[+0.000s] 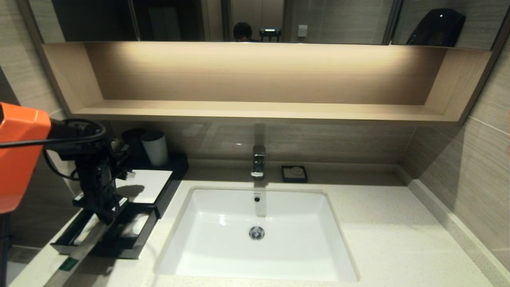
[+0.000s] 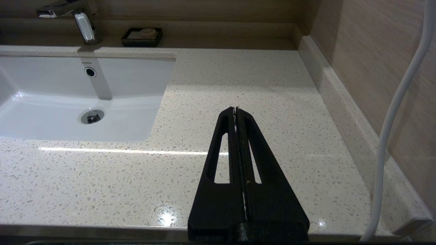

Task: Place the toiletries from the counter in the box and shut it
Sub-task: Place the bathroom toiletry into the drawer

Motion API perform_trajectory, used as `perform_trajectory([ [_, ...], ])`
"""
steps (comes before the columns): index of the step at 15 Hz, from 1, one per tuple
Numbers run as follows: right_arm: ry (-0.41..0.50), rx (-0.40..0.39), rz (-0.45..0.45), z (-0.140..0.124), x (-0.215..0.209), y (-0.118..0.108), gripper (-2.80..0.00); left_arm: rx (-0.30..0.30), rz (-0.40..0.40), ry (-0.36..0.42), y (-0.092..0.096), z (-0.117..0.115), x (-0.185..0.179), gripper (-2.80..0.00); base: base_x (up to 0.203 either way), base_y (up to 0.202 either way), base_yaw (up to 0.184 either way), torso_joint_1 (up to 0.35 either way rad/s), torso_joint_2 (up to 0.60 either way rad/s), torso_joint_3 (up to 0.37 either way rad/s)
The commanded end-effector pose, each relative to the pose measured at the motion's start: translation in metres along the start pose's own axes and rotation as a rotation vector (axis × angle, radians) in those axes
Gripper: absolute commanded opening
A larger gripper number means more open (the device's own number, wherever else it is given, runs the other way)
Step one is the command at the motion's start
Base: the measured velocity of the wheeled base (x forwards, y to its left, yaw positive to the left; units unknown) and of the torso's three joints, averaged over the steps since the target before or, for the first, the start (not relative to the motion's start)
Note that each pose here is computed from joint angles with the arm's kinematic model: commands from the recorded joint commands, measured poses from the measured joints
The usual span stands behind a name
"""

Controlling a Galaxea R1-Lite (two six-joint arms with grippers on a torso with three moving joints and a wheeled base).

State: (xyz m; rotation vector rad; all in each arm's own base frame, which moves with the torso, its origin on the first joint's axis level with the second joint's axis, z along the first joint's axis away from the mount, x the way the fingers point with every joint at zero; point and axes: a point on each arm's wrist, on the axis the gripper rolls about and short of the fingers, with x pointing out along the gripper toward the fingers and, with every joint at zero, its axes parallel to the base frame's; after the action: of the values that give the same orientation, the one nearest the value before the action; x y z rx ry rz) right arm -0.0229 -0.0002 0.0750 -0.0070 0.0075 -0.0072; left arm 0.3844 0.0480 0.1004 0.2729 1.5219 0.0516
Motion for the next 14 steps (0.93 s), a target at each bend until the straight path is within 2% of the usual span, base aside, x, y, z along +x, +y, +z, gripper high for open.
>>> perform_trajectory([
  [1, -0.001, -0.001, 0.000, 0.000, 0.000, 0.000, -2.80, 0.004, 0.000, 0.003, 0.000, 0.004, 0.003, -2.80, 0.000, 0.000, 0.000, 0.000, 0.00, 0.000],
  [14, -0.001, -0.001, 0.000, 0.000, 0.000, 0.000, -2.80, 0.006, 0.013, -0.048, -0.002, 0.019, 0.009, -2.80, 0.000, 0.000, 0.000, 0.000, 0.00, 0.000],
])
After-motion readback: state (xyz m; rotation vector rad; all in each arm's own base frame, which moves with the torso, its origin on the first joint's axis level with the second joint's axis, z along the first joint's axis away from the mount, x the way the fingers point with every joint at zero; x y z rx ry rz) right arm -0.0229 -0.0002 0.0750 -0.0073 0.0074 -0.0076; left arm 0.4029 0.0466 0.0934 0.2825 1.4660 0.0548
